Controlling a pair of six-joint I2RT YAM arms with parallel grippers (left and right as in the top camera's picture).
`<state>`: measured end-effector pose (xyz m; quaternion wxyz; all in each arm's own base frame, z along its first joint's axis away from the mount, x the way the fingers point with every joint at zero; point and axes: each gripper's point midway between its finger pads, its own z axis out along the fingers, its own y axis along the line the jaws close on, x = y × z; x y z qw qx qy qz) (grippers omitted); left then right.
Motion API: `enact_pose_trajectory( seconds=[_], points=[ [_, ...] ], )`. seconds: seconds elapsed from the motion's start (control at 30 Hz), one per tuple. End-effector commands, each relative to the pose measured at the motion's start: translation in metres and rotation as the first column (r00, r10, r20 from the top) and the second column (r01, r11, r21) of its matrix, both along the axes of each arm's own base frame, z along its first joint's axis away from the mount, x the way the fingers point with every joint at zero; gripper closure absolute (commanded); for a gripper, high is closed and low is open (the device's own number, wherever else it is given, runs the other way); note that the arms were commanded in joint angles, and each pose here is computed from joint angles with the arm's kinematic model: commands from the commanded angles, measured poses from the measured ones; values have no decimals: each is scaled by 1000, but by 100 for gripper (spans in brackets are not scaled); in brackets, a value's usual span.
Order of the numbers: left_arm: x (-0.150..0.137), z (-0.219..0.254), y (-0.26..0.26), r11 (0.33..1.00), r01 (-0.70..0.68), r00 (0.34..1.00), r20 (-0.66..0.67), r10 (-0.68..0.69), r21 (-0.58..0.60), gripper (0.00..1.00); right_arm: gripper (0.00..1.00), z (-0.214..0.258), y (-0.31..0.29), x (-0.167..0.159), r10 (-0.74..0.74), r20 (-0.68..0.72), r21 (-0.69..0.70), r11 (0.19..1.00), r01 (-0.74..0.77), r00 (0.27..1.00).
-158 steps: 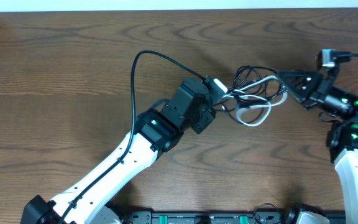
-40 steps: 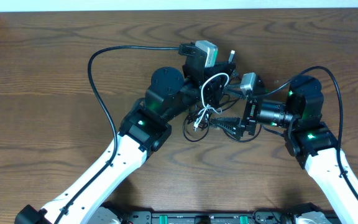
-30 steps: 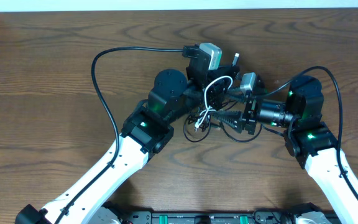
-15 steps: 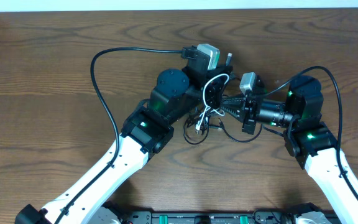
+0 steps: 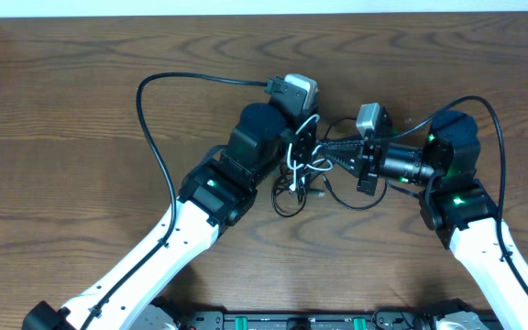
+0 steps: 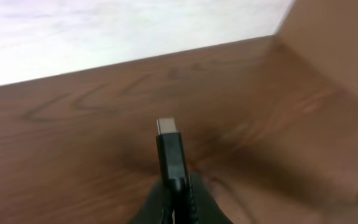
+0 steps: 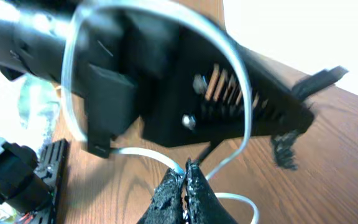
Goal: Untangle cables
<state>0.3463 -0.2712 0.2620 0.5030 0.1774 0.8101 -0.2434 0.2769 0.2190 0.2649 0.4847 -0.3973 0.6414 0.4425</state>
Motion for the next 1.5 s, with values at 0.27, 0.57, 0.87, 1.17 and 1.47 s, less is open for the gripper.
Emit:
enact_pose_trajectory(
  seconds=[0.27,0.57,0.87,1.17,1.47],
  points=[
    [23,-35,69,889,-271,963,98,253,369,92,99,31,5,-13,81,28,88,993,-83,996],
    [25,-44,81,871,-290,956,74,285,396,92,99,34,3,-10,68,20,98,993,-70,997],
    [24,-20,49,951,-186,982,84,170,246,92,34,2,-7,12,-98,-139,28,994,102,986],
    [22,23,23,993,-111,986,132,107,28,92,1,-40,-8,-12,-15,-96,-127,992,2,995],
    [19,23,18,997,-76,990,124,73,18,92,1,-75,3,-6,-16,22,-298,954,22,1000]
  ],
)
